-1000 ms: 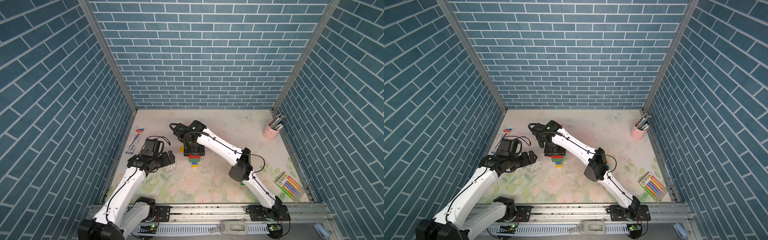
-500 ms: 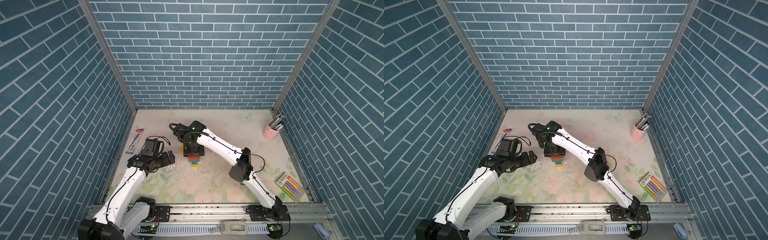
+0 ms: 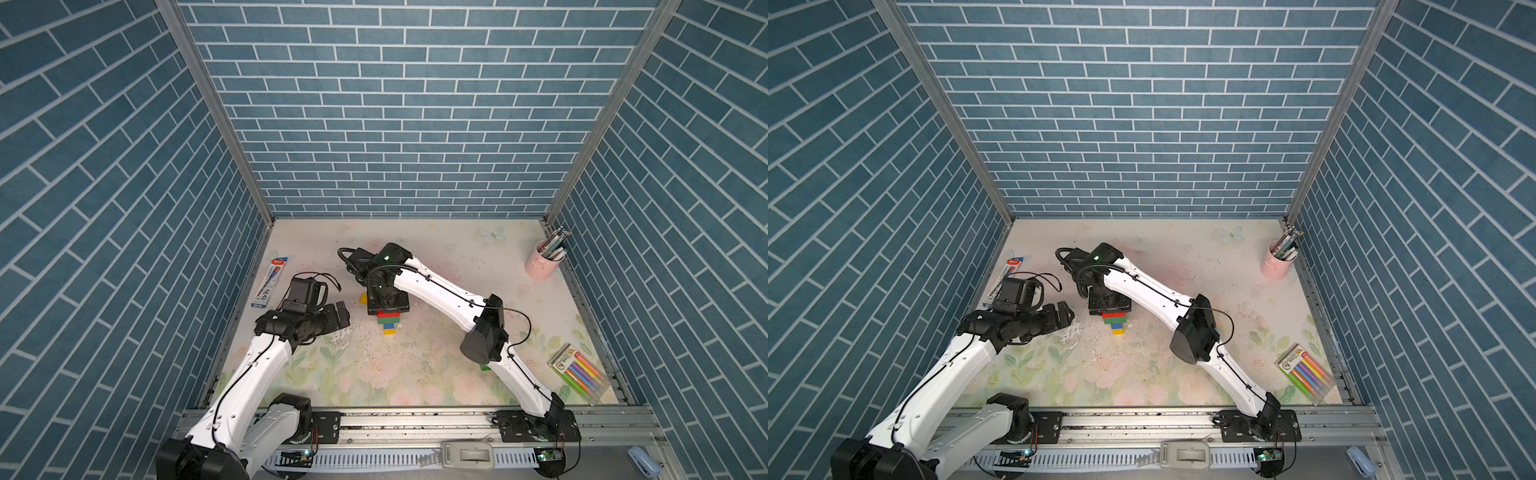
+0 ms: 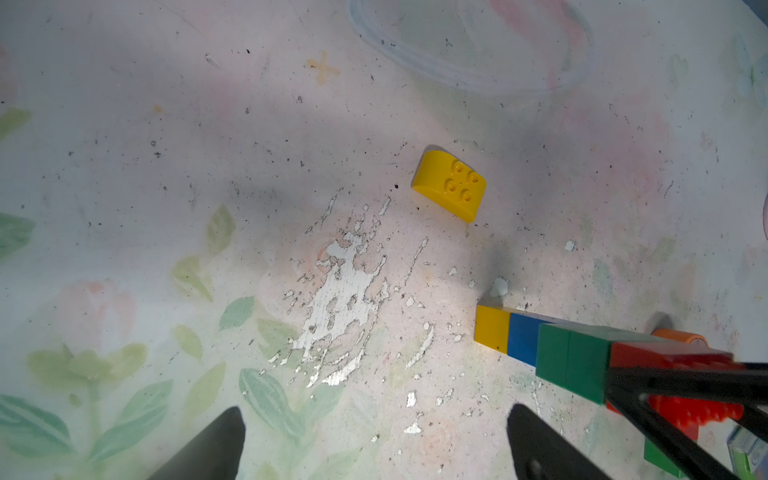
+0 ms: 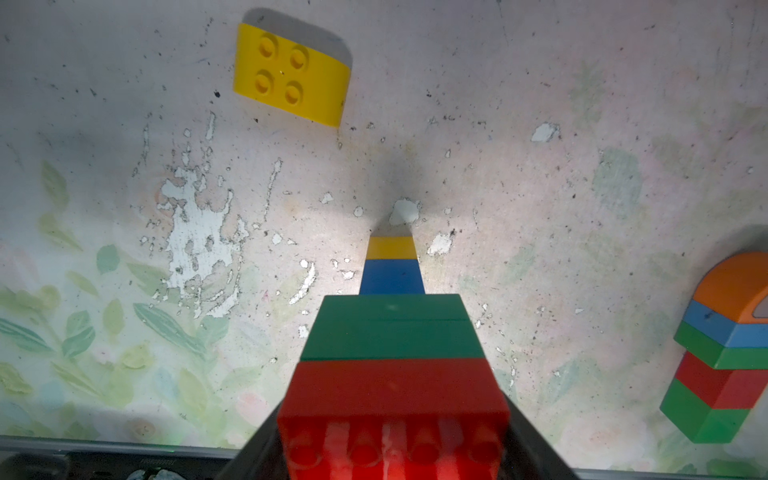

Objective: Assemble an ice cream with lego
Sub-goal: Assemble the lego brick with the lego brick.

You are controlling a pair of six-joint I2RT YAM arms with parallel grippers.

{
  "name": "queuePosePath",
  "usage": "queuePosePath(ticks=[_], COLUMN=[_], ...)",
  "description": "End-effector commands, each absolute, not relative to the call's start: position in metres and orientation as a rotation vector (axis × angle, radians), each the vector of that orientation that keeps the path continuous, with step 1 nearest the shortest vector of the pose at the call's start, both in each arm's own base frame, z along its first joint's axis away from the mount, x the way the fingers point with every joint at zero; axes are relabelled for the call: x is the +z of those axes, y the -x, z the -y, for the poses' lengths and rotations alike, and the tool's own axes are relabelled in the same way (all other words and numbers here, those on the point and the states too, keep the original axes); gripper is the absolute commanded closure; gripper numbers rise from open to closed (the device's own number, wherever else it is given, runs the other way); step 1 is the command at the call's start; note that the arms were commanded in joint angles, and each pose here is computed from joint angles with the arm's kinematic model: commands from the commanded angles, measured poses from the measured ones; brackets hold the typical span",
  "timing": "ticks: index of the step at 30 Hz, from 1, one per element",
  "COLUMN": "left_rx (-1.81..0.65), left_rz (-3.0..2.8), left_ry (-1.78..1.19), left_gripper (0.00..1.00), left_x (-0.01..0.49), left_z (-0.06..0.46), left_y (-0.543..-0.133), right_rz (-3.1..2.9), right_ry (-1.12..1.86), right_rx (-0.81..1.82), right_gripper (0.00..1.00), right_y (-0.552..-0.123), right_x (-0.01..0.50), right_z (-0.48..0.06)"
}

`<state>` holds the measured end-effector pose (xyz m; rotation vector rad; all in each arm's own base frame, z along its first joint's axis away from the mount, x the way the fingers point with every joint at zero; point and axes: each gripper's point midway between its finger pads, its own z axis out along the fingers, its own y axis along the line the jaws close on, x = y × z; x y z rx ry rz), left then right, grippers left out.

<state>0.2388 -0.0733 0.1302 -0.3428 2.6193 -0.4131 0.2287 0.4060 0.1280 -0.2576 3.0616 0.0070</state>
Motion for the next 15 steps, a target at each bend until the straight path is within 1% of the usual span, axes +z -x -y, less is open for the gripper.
queuePosePath(ticks=[1, 3, 6, 10, 15], left_rx=[-0.395, -0.395, -0.394, -0.388, -0.382], left_rz=[-2.637, -2.636, -2.64, -2.635, -2.629], left_ry=[0.36, 0.359, 0.36, 0.36, 0.363], left_gripper=[0.0, 0.0, 0.0, 0.0, 0.0], left_x=[0.126, 0.126, 0.125, 0.127, 0.128], left_z=[0.069, 0.069, 0.069, 0.068, 0.066], left_y=[-0.233, -0.233, -0.233, -0.232, -0.231], right_rz=[-3.18, -3.186, -3.203, -3.193, -3.194], right_ry=[0.315, 0.325, 0.333, 0.353, 0.347], right_rx=[-0.472, -0.52, -0.525, -0.621, -0.627], right_gripper=[1.0, 1.0, 1.0, 1.0, 1.0], right_y=[-0.217, -0.215, -0.212, -0.212, -0.21], right_x=[0.038, 0.033, 0.024, 0.018, 0.013], right_z=[-0.368, -0.363, -0.363, -0.352, -0.349])
